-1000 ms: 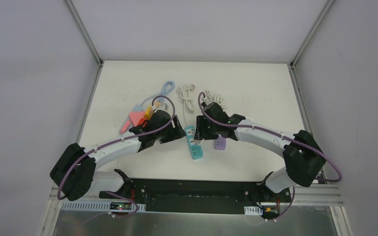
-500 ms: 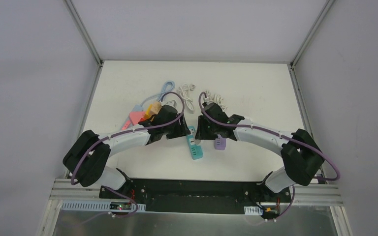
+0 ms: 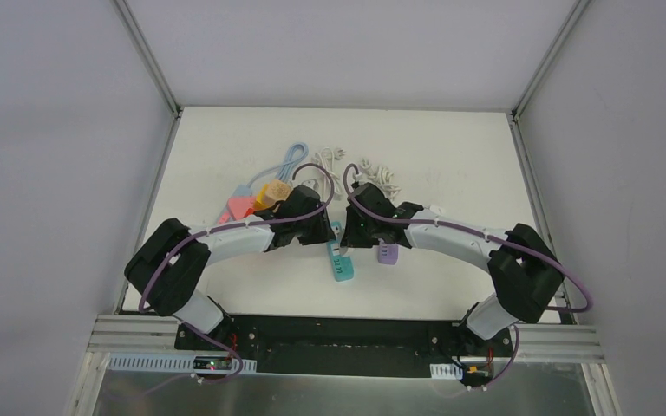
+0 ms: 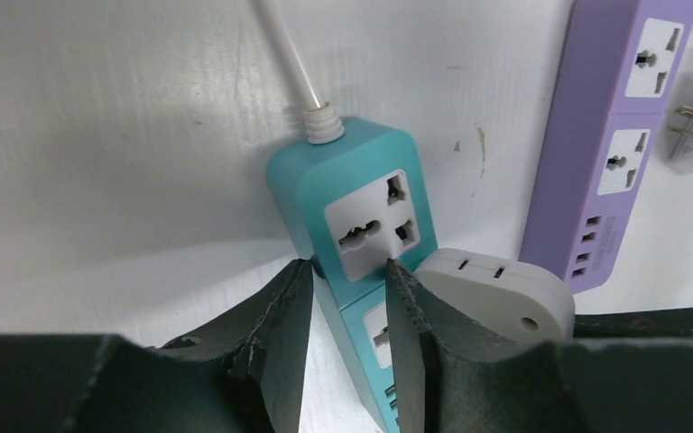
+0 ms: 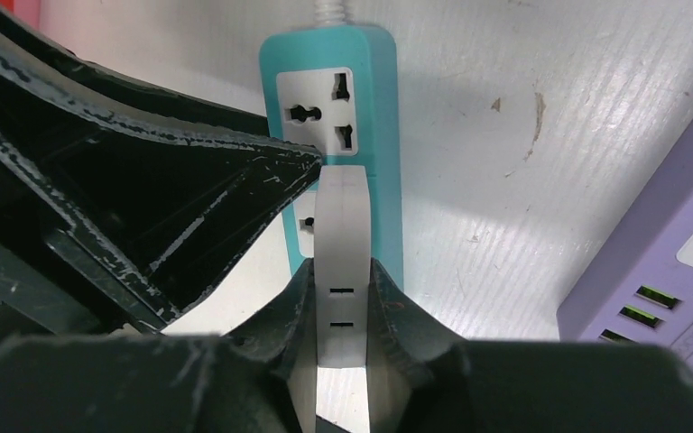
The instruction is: Pull the plug off the socket
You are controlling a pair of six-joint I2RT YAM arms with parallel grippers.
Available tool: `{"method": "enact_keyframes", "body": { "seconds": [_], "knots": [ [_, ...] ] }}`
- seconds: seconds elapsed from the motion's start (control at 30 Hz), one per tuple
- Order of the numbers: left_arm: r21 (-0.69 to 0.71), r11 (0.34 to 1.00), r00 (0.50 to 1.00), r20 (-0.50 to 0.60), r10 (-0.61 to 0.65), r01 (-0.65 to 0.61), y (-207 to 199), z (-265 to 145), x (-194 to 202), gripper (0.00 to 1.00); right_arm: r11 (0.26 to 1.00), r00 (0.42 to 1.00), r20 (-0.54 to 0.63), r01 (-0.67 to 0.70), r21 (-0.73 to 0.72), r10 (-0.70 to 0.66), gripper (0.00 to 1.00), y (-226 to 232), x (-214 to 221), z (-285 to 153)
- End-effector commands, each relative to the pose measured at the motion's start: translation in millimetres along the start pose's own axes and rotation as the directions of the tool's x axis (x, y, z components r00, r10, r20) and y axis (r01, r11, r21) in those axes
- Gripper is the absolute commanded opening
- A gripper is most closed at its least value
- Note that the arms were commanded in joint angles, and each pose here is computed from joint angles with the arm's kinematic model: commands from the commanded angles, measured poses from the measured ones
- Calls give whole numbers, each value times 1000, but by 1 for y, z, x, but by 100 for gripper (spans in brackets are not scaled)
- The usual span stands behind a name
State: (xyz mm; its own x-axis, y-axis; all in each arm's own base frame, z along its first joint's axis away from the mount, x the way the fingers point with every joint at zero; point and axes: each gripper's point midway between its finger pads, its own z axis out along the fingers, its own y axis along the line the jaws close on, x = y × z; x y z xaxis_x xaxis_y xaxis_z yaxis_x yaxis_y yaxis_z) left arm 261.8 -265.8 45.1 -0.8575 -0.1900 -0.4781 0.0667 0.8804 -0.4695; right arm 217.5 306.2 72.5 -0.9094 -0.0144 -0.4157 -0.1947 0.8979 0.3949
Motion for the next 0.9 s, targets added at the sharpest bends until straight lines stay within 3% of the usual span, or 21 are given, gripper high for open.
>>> {"method": "enact_keyframes", "body": {
  "seconds": [0.0,0.2,0.47,0.7,0.87],
  "knots": [
    [-73,996,998,-41,47,-50,20,8,16,33,999,998,44,-40,11,39,0,10,-17,-6],
    [-112,992,998,-31,50,-54,34,5,21,28,995,995,-20,-94,-21,93,0,23,-18,-14],
    [-131,990,998,-31,51,-54,42,4,26,23,980,996,22,-79,-183,85,0,54,-32,-33],
    [-99,993,998,-15,59,-60,32,-4,17,22,995,995,69,-69,-65,74,0,28,-40,-42],
    [-22,996,996,29,82,-81,2,-28,-7,26,992,975,189,-126,10,122,0,-12,-64,-70]
  ]
}}
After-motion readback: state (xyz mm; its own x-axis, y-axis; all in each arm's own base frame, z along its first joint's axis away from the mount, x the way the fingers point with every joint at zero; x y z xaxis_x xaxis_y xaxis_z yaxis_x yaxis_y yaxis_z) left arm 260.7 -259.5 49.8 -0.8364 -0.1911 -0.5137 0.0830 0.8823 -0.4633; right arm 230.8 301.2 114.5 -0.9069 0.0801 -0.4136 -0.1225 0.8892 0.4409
